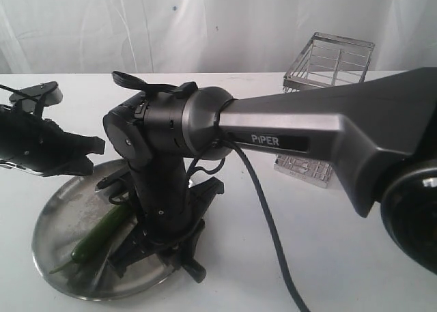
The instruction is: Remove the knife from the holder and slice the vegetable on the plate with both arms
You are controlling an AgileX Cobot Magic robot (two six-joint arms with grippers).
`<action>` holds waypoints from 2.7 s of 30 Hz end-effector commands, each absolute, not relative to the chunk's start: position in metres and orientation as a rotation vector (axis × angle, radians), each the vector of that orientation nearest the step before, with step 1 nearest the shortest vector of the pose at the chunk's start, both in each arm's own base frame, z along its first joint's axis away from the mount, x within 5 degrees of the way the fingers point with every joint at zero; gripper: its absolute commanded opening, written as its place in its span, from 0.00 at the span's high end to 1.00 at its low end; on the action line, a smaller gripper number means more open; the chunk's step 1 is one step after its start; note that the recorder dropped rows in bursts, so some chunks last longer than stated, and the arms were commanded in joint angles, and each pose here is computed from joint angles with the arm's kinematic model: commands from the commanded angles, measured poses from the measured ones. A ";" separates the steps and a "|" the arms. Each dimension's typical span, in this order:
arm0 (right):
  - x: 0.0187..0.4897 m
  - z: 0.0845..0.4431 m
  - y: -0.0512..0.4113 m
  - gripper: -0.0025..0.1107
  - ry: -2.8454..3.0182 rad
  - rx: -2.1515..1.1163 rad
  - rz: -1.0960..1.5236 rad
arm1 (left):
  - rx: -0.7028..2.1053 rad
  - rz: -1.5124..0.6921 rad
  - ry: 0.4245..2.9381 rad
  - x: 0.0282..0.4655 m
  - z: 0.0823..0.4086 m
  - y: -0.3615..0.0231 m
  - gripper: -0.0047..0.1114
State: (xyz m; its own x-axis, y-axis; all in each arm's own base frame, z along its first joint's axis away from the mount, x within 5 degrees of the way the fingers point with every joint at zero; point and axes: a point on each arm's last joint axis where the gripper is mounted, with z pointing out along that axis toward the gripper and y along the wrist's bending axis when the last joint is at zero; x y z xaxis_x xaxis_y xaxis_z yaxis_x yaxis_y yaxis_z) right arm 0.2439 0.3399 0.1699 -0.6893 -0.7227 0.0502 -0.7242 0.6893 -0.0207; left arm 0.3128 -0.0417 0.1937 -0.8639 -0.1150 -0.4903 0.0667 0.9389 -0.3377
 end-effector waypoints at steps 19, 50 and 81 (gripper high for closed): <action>0.243 0.173 0.340 0.97 -2.839 1.255 0.060 | 0.090 -0.924 2.581 0.337 0.178 -0.031 0.96; 0.243 0.173 0.340 0.97 -2.828 1.282 0.062 | 0.161 -0.945 2.675 0.339 0.145 -0.047 0.96; 0.242 0.173 0.341 0.97 -2.826 1.271 0.039 | 0.230 -0.873 2.691 0.343 0.155 -0.048 0.96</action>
State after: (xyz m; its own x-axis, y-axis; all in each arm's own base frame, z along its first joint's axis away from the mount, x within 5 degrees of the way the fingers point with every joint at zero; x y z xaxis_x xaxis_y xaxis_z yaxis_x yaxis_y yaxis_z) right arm 0.2425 0.3402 0.1700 -0.6724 -0.7379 0.0589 -0.7394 0.6732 -0.0071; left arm 0.3477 -0.0452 0.1675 -0.9201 0.0454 -0.3890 0.2612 0.8111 -0.5233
